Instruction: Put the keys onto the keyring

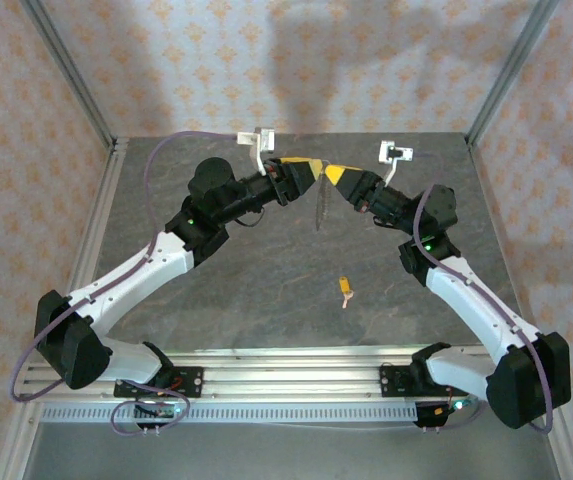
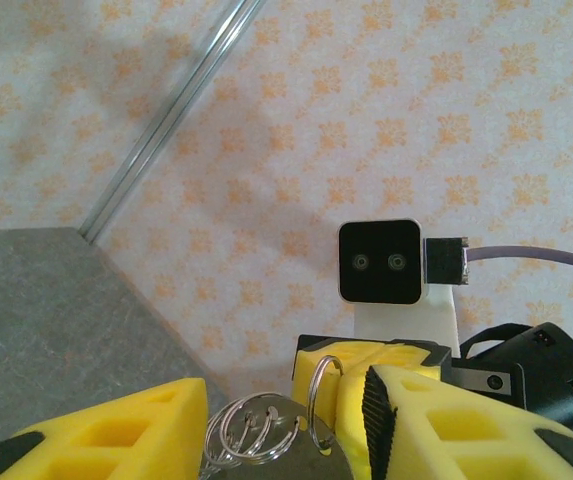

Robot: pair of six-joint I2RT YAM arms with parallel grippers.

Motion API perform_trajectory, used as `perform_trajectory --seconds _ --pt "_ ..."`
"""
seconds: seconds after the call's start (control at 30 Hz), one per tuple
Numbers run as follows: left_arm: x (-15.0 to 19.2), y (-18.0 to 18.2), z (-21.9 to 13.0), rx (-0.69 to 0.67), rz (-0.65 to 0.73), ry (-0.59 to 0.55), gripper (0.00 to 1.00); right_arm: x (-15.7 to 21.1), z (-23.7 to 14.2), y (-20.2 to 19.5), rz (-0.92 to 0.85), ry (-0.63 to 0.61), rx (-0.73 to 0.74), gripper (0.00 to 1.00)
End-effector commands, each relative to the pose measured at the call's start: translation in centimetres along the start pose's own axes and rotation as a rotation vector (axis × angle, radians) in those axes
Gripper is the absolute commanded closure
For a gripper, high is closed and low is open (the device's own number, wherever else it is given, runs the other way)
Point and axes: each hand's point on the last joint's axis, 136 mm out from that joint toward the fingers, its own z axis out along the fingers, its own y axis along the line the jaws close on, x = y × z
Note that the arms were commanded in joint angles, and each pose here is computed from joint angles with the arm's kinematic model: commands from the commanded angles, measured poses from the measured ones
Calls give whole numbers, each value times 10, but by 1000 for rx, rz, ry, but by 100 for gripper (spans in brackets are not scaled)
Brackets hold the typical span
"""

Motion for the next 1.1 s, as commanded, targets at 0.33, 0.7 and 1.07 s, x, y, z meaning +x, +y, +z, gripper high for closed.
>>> perform_trajectory --seconds 0.33,0.7,1.07 --pt "-11 -32 5 101 36 -27 65 -3 0 15 -48 -11 -54 100" --pt "-13 -32 5 99 39 -37 85 -1 1 11 -48 -6 -40 100" --pt "-8 -38 10 131 43 -12 93 -1 4 6 -40 2 -29 100"
